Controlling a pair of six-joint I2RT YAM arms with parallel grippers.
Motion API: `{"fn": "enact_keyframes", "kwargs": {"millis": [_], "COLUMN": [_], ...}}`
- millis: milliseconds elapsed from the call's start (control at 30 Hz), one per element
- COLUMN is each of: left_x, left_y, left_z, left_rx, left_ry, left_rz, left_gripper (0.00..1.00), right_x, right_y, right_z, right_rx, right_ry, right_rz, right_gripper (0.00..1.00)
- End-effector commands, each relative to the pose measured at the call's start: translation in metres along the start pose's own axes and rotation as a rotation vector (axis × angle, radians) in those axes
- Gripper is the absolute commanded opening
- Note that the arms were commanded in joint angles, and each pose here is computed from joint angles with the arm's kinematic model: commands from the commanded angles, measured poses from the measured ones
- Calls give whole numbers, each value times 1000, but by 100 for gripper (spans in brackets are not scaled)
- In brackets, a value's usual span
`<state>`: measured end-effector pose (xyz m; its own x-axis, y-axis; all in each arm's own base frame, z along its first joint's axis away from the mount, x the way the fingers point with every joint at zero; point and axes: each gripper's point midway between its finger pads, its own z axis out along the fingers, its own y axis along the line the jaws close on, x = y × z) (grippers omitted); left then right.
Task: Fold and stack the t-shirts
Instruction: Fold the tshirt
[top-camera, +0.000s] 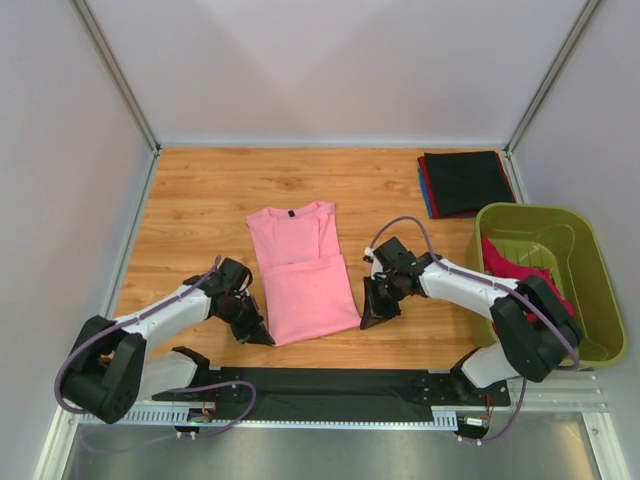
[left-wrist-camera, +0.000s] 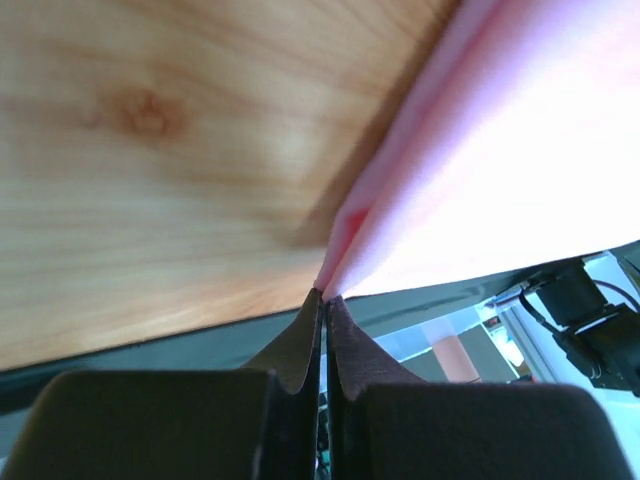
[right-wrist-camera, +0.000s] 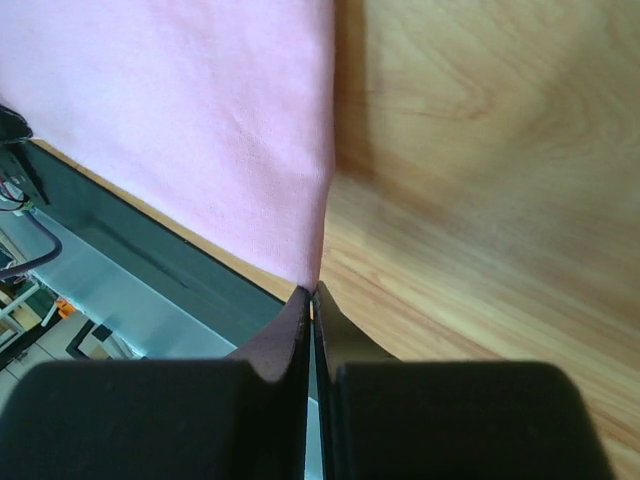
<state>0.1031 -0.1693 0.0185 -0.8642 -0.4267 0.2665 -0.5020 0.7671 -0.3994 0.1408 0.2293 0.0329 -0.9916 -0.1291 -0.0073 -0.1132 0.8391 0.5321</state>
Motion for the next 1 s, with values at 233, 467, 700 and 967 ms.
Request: {"fn": "enact_keyframes", "kwargs": {"millis": [233,467,700,967], "left_x": [10,18,16,-7], "left_y": [-15,-21,-36,-60], "left_z": [-39,-61,-83,-106], "left_rx": [15,22,43,2], "left_ry": [-59,-73,-129,-216], "left_rz": [9,18,44,78], "left_gripper": [0,0,0,0], "right_x": [1,-3,-11,-50], "right_y": [12,32,45,67], "right_z": [-38,-67,-90,-112], "right_rx": [38,22,29,72], "right_ry": [-86,-156,-209,-284], "right_rz": [-70,-102,-119,-176], "right_gripper": [0,0,0,0]}}
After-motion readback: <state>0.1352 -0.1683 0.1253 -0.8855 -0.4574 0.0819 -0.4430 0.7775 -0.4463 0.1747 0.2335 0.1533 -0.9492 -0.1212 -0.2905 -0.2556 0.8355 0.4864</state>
